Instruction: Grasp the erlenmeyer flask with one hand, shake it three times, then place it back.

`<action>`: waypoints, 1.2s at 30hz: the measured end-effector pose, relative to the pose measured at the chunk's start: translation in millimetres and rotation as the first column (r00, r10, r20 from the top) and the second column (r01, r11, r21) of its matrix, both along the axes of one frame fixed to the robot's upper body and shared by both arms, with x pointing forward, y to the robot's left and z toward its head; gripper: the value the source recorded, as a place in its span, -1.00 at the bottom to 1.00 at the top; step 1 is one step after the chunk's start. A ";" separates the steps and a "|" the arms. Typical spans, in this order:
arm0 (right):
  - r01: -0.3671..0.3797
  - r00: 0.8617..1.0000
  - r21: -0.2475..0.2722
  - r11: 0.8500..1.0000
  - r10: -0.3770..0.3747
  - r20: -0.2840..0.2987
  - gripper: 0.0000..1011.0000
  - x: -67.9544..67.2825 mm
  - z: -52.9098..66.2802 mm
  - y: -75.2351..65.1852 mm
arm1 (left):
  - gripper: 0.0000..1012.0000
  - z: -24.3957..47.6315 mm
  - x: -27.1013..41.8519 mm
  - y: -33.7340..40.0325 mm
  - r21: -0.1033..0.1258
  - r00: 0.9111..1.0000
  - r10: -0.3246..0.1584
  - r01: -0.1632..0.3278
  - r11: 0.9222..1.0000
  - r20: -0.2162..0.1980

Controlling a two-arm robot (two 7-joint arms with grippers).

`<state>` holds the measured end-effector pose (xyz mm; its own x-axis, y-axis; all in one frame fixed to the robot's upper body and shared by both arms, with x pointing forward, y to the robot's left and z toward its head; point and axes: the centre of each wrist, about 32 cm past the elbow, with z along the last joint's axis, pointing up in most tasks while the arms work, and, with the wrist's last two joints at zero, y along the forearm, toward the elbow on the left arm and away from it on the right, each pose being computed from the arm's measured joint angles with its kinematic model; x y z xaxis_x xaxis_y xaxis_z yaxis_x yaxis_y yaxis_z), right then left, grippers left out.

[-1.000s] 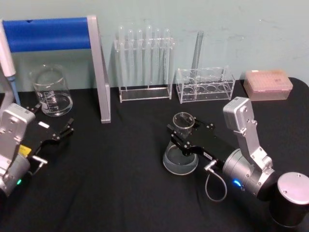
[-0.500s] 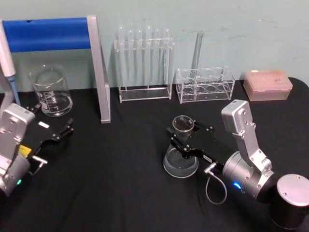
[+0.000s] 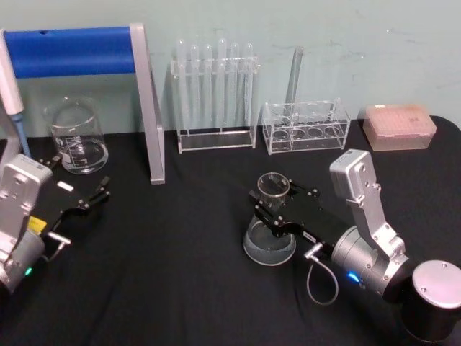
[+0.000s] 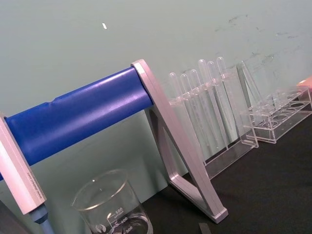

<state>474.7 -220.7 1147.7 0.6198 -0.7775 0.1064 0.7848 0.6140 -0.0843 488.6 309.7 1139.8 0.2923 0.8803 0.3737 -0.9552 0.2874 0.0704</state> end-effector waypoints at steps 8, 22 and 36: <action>0.001 1.000 -0.002 1.000 -0.001 -0.005 0.13 -0.1 -0.4 -0.3 | 0.98 0.0 0.0 0.0 0.000 1.000 0.000 0.000 1.000 0.000; 0.001 1.000 -0.001 1.000 -0.001 -0.003 0.98 0.1 -0.1 -0.4 | 0.98 0.0 0.0 0.0 0.000 1.000 0.000 0.000 1.000 0.000; -0.006 1.000 0.006 1.000 0.006 -0.005 0.98 -1.1 0.7 -3.8 | 0.98 0.0 0.0 0.0 0.000 1.000 0.000 0.000 1.000 0.000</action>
